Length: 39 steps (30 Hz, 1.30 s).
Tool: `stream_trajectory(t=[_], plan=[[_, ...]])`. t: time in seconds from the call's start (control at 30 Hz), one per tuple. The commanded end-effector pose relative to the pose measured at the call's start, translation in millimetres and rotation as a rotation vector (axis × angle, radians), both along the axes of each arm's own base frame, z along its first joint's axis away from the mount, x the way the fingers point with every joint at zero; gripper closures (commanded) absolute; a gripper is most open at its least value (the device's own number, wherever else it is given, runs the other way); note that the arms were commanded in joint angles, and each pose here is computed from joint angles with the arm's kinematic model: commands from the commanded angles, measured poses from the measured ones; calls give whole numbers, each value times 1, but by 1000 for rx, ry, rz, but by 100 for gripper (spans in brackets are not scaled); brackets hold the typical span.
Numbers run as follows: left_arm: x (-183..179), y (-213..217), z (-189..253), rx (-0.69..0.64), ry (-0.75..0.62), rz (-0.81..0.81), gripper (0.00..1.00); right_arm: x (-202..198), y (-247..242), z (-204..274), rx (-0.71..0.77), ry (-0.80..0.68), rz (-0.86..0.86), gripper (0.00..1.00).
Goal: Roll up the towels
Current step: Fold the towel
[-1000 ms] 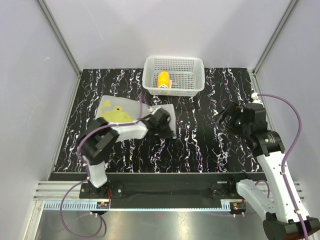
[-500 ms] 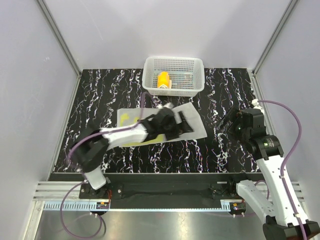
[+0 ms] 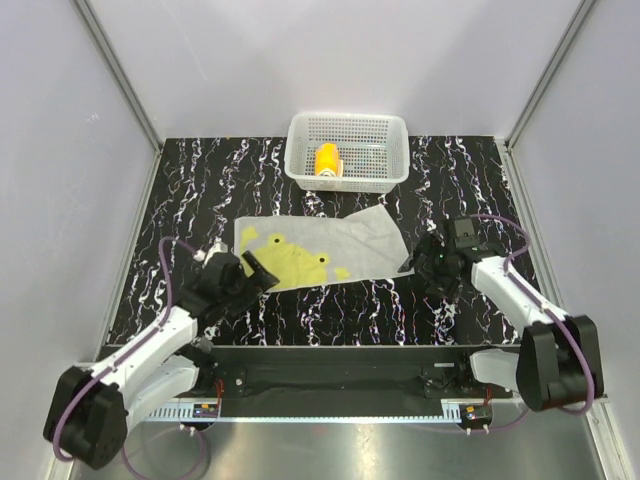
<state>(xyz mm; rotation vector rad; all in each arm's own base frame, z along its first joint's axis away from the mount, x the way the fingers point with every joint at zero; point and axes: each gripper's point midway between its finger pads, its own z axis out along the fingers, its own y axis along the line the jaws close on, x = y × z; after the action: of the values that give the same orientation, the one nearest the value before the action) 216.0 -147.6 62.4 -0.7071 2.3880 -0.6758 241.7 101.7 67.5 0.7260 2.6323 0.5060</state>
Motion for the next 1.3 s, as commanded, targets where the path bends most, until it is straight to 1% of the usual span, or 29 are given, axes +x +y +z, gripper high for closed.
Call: stream_trajectory(t=[0.0,0.07,0.13,0.17,0.3,0.4,0.43,0.47,0.5,0.57,0.6,0.67,0.8,0.83,0.9,0.93,1.0,1.03,1.1,1.13,1.17,1.2,1.23,1.27], plan=[[-17,26,-24,56,54,26,1,27,8,-4,22,-40,1,0],[-18,35,-29,57,56,59,1,33,10,-13,25,-35,-4,1],[-21,44,-37,67,79,87,1,36,9,-27,20,-4,-14,4],[-24,42,-37,52,86,75,1,41,10,-28,19,-12,-13,5],[-24,57,-42,80,104,116,1,50,8,-41,7,5,-29,9],[-22,64,-44,84,98,136,3,57,5,-48,4,14,-41,16],[-18,67,-44,85,83,145,6,58,5,-53,5,28,-41,22],[-16,68,-44,84,82,144,9,61,4,-53,7,21,-41,24],[-14,68,-45,83,80,142,16,62,4,-54,7,21,-44,26],[-7,68,-46,86,80,131,26,64,2,-58,11,28,-46,32],[-6,68,-47,90,80,125,35,64,2,-58,11,29,-46,34],[-1,67,-50,97,72,118,42,65,1,-61,13,34,-42,36],[2,65,-57,97,79,105,52,65,0,-65,18,34,-41,46],[4,67,-57,108,75,106,61,64,0,-65,19,36,-41,48],[7,65,-56,103,66,100,69,64,-1,-65,21,35,-44,53],[9,65,-55,107,61,92,81,65,0,-65,24,30,-40,61],[11,62,-54,99,56,76,95,65,0,-64,29,31,-41,66],[13,61,-53,98,52,70,100,65,1,-64,33,28,-38,72],[15,61,-51,101,46,68,100,66,2,-63,39,26,-35,80],[16,61,-50,103,42,69,100,67,1,-64,38,23,-38,90],[17,62,-48,104,36,71,100,66,1,-64,40,23,-38,92],[19,62,-44,104,25,72,100,67,2,-63,42,22,-38,97],[19,63,-41,108,18,73,100,66,2,-62,45,23,-37,100],[20,64,-38,115,8,75,100,66,3,-61,47,23,-34,100]])
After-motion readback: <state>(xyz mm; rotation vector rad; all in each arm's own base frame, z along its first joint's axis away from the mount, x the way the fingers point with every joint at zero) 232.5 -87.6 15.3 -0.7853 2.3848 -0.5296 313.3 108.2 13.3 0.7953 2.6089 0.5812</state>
